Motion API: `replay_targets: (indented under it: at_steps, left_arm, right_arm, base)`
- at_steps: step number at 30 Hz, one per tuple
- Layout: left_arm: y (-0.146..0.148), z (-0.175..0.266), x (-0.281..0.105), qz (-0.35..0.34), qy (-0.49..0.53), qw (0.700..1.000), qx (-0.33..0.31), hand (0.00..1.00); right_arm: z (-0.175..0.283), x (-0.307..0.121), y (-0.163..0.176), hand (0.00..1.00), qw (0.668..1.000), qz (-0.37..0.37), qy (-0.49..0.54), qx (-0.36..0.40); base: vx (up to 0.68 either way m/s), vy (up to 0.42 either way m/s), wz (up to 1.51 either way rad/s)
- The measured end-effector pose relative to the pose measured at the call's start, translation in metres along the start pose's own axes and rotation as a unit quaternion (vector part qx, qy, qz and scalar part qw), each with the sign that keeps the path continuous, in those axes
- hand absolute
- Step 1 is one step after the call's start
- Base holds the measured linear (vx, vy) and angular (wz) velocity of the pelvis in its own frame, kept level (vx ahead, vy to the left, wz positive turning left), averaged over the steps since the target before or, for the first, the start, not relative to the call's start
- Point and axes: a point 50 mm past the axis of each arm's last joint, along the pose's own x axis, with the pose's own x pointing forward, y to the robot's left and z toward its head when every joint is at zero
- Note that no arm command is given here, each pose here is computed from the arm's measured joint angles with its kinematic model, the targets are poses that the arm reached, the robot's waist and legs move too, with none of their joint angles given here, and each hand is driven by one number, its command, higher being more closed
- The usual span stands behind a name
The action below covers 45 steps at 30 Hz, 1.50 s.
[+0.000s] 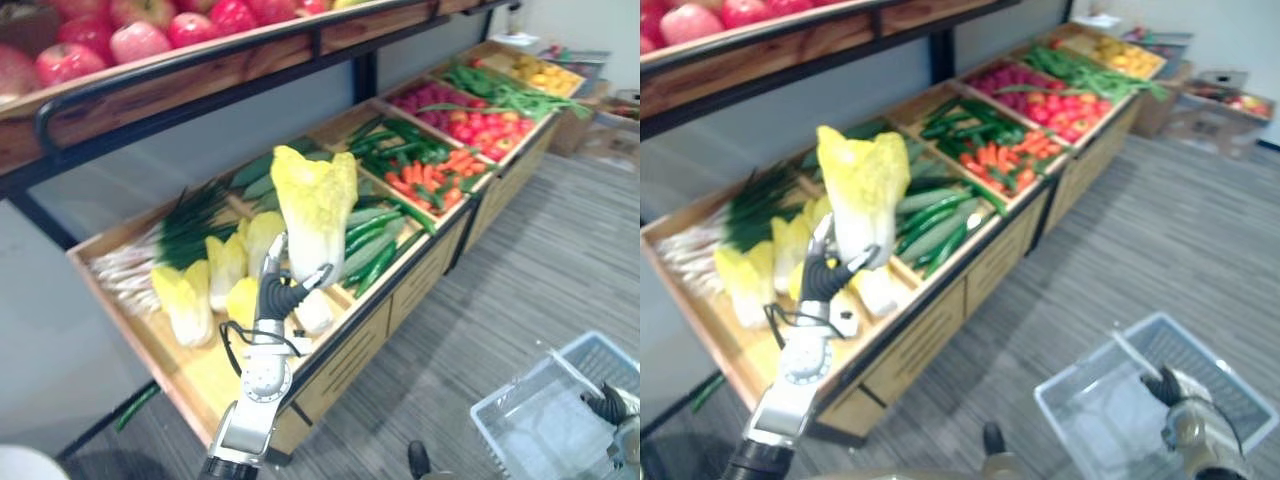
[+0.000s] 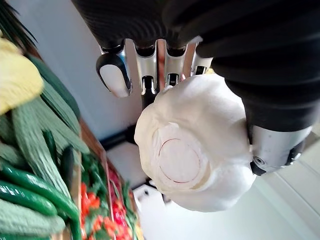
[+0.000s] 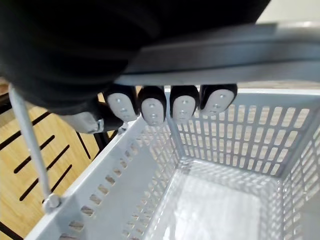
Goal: Pick vegetable in the basket
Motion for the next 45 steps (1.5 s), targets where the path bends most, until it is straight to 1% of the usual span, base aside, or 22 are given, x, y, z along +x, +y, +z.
replay_targets:
  at_steps: [2, 4, 5, 6, 8, 10, 14, 19, 25, 29, 32, 36, 40, 43, 45]
  left_arm:
    - [-0.007, 0.004, -0.002, -0.027, -0.014, 1.000, -0.005, 1.00]
    - [-0.019, 0.008, -0.005, -0.070, -0.023, 0.997, -0.014, 1.00]
    - [-0.028, 0.011, -0.008, -0.104, -0.033, 0.994, -0.020, 1.00]
    - [-0.030, 0.012, -0.009, -0.111, -0.035, 0.993, -0.021, 1.00]
    - [-0.041, 0.022, -0.012, -0.162, -0.063, 0.984, -0.029, 1.00]
    - [-0.046, 0.031, -0.011, -0.190, -0.087, 0.977, -0.039, 1.00]
    - [-0.055, 0.051, -0.009, -0.254, -0.135, 0.955, -0.076, 1.00]
    - [-0.070, 0.059, -0.016, -0.326, -0.153, 0.929, -0.088, 1.00]
    - [-0.084, 0.067, -0.026, -0.399, -0.170, 0.895, -0.106, 1.00]
    - [-0.093, 0.068, -0.038, -0.464, -0.181, 0.862, -0.094, 1.00]
    - [-0.095, 0.063, -0.046, -0.497, -0.180, 0.845, -0.080, 1.00]
    - [-0.099, 0.046, -0.057, -0.534, -0.155, 0.829, -0.058, 1.00]
    - [-0.106, 0.026, -0.068, -0.569, -0.137, 0.811, -0.009, 1.00]
    - [-0.107, 0.016, -0.069, -0.579, -0.134, 0.804, 0.026, 1.00]
    - [-0.107, 0.011, -0.071, -0.584, -0.132, 0.800, 0.037, 1.00]
  right_arm:
    - [0.022, 0.008, -0.017, 1.00, 0.998, -0.017, -0.050, -0.040]
    - [0.054, 0.015, -0.037, 1.00, 0.990, -0.037, -0.116, -0.075]
    - [0.074, 0.017, -0.044, 1.00, 0.982, -0.044, -0.157, -0.100]
    - [0.077, 0.017, -0.045, 1.00, 0.980, -0.044, -0.164, -0.105]
    - [0.107, 0.015, -0.048, 1.00, 0.965, -0.042, -0.225, -0.132]
    - [0.122, 0.012, -0.049, 1.00, 0.954, -0.042, -0.258, -0.145]
    - [0.162, 0.002, -0.053, 1.00, 0.922, -0.053, -0.341, -0.175]
    - [0.186, -0.009, -0.061, 1.00, 0.899, -0.072, -0.391, -0.184]
    - [0.198, -0.016, -0.074, 1.00, 0.884, -0.082, -0.418, -0.192]
    - [0.207, -0.021, -0.084, 1.00, 0.869, -0.097, -0.439, -0.207]
    - [0.213, -0.025, -0.091, 1.00, 0.859, -0.109, -0.452, -0.212]
    - [0.222, -0.030, -0.097, 1.00, 0.847, -0.116, -0.473, -0.213]
    - [0.229, -0.036, -0.098, 1.00, 0.835, -0.115, -0.494, -0.213]
    - [0.237, -0.039, -0.102, 1.00, 0.824, -0.119, -0.509, -0.219]
    - [0.238, -0.039, -0.103, 1.00, 0.822, -0.121, -0.512, -0.218]
  base:
    - [-0.09, -0.008, -1.14]
    - [-0.08, -0.027, -1.20]
    - [-0.04, -0.027, -0.90]
    - [-0.02, -0.037, -0.92]
    - [0.01, -0.026, -0.85]
    - [0.02, 0.006, -0.72]
    - [0.01, 0.017, -0.52]
    - [0.01, 0.006, -0.27]
    - [0.01, -0.005, -0.06]
    - [0.01, 0.002, 0.00]
    - [0.04, 0.014, 0.03]
    - [0.04, 0.023, 0.02]
    - [0.03, 0.021, 0.01]
    - [0.02, 0.017, 0.02]
    - [0.00, 0.000, 0.00]
